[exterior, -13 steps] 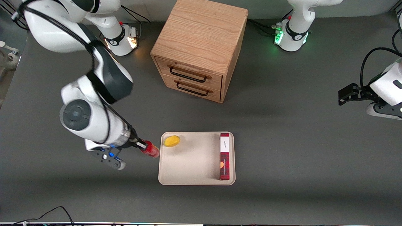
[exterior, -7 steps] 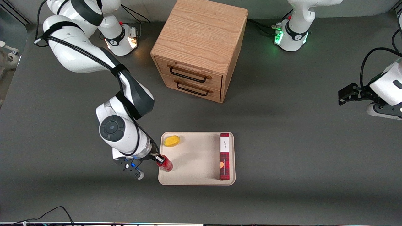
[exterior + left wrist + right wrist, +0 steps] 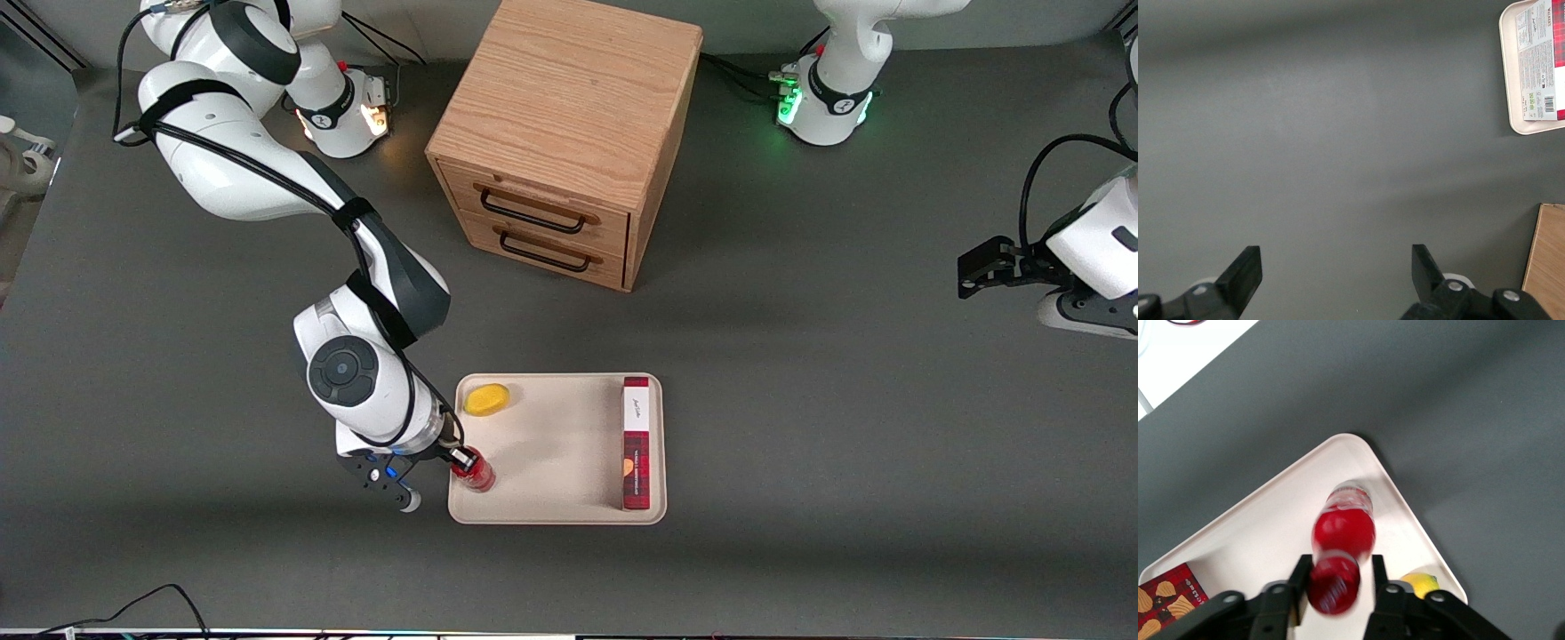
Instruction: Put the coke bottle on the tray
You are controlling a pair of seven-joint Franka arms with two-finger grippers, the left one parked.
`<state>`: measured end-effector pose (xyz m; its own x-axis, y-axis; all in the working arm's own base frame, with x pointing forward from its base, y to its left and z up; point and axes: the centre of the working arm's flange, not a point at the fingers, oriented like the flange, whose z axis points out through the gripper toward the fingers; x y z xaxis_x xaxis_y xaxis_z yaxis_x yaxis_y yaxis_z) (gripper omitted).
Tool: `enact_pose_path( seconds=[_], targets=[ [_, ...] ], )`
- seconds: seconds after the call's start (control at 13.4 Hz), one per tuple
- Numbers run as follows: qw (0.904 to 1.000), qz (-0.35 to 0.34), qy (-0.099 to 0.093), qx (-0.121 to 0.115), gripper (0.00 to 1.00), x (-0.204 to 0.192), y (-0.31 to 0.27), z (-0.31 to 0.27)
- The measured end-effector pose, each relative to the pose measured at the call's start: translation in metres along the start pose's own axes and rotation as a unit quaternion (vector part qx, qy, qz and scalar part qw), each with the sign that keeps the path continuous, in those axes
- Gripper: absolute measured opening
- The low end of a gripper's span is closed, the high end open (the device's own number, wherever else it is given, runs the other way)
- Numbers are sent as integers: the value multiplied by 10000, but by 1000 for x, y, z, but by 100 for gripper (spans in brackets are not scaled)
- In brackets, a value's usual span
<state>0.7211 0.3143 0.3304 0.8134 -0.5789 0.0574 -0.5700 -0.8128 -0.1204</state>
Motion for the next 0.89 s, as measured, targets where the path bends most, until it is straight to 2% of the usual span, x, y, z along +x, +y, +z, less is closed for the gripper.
enact_pose_path(
  seconds=[0.15, 0.37, 0.67, 0.82, 0.89],
  targets=[
    [10000, 33, 5, -28, 69, 4, 1, -6],
    [9997, -74, -19, -236, 100, 5, 5, -43],
    [9941, -974, -31, -481, 100, -3, 31, -177],
    [9861, -1430, -49, -841, 100, -8, 62, -243],
    [9814, -1633, -174, -996, 100, -11, 82, -274]
  ],
)
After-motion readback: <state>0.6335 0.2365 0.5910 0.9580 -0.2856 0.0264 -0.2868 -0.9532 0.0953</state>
